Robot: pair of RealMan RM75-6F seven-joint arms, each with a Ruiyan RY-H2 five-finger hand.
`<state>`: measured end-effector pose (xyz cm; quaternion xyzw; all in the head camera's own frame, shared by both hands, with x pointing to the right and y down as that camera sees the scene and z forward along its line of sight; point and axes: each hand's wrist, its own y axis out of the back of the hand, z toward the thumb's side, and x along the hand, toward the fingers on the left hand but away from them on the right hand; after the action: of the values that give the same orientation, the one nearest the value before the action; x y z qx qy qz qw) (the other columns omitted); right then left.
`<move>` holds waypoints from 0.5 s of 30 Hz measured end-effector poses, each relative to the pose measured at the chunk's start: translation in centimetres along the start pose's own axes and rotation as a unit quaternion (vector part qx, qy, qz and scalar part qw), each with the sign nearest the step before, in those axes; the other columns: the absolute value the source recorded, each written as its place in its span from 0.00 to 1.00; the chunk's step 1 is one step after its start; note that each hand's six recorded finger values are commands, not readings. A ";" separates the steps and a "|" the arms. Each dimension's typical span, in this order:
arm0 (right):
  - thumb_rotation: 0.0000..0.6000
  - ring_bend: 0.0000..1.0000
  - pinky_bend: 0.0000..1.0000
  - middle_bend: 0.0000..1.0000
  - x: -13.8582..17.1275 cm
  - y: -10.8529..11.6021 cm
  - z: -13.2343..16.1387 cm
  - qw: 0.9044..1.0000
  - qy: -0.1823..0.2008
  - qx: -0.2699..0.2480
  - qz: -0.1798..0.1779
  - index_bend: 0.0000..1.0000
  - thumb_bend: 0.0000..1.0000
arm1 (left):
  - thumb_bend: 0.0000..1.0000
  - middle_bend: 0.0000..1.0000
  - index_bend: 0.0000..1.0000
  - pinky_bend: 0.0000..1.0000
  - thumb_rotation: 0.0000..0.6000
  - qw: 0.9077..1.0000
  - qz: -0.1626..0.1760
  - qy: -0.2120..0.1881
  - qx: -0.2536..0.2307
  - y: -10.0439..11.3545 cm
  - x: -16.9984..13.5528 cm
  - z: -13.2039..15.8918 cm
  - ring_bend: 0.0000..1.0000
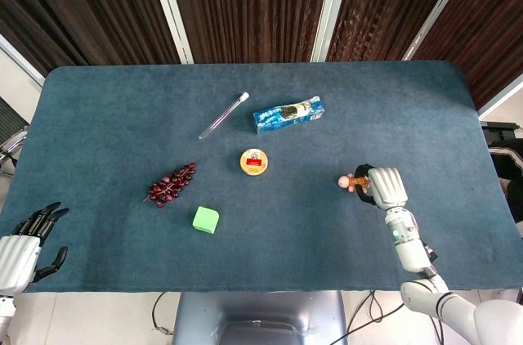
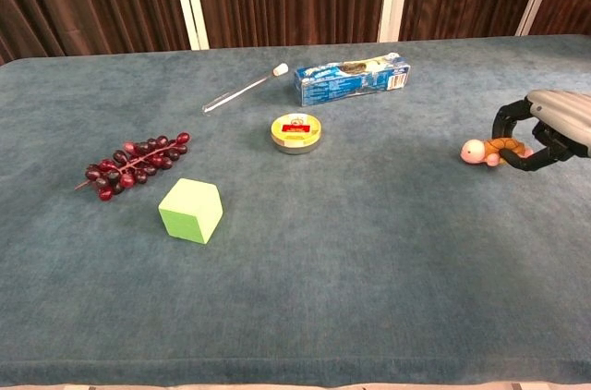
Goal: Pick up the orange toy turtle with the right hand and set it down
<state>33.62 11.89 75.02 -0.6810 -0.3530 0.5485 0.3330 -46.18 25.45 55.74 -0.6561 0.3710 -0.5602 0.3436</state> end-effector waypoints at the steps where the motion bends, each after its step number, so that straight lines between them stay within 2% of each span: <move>1: 1.00 1.00 0.99 0.46 0.1 0.0 0.0 1.000 0.002 -0.001 0.003 0.40 0.58 | 0.41 0.09 0.17 0.30 1.00 1.000 0.000 0.000 0.000 0.0 0.0 0.0 0.14; 4: 1.00 1.00 0.96 0.32 0.6 0.2 0.1 1.000 0.010 -0.003 0.010 0.22 0.29 | 0.41 0.09 0.17 0.30 1.00 1.000 0.000 0.000 0.000 0.0 0.0 0.0 0.14; 7: 1.00 0.98 0.94 0.24 1.2 0.5 0.3 1.000 0.018 -0.002 0.014 0.10 0.14 | 0.41 0.09 0.17 0.30 1.00 1.000 0.000 -0.001 0.000 0.0 0.0 0.0 0.14; 10: 1.00 0.97 0.93 0.20 1.9 0.9 0.7 1.000 0.027 0.001 0.015 0.03 0.06 | 0.41 0.09 0.17 0.30 1.00 1.000 0.000 0.000 0.000 0.0 0.0 0.0 0.14; 12: 1.00 0.97 0.93 0.20 2.3 1.2 0.9 0.999 0.032 0.002 0.016 0.02 0.05 | 0.41 0.09 0.17 0.30 1.00 1.000 0.000 0.000 0.000 0.0 0.0 0.0 0.14; 14: 1.00 0.97 0.93 0.20 2.6 1.6 1.1 0.999 0.034 -0.001 0.014 0.07 0.05 | 0.41 0.09 0.17 0.30 1.00 1.000 -0.001 -0.001 0.000 0.0 0.0 0.0 0.14; 15: 1.00 0.98 0.93 0.20 2.7 1.9 1.2 0.999 0.034 -0.003 0.010 0.12 0.05 | 0.41 0.09 0.17 0.30 1.00 1.000 -0.001 -0.001 0.001 0.0 0.0 0.1 0.14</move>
<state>33.11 13.25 71.84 -0.7041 -0.3361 0.5270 0.3370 -46.11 25.48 55.76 -0.6570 0.3695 -0.5600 0.3438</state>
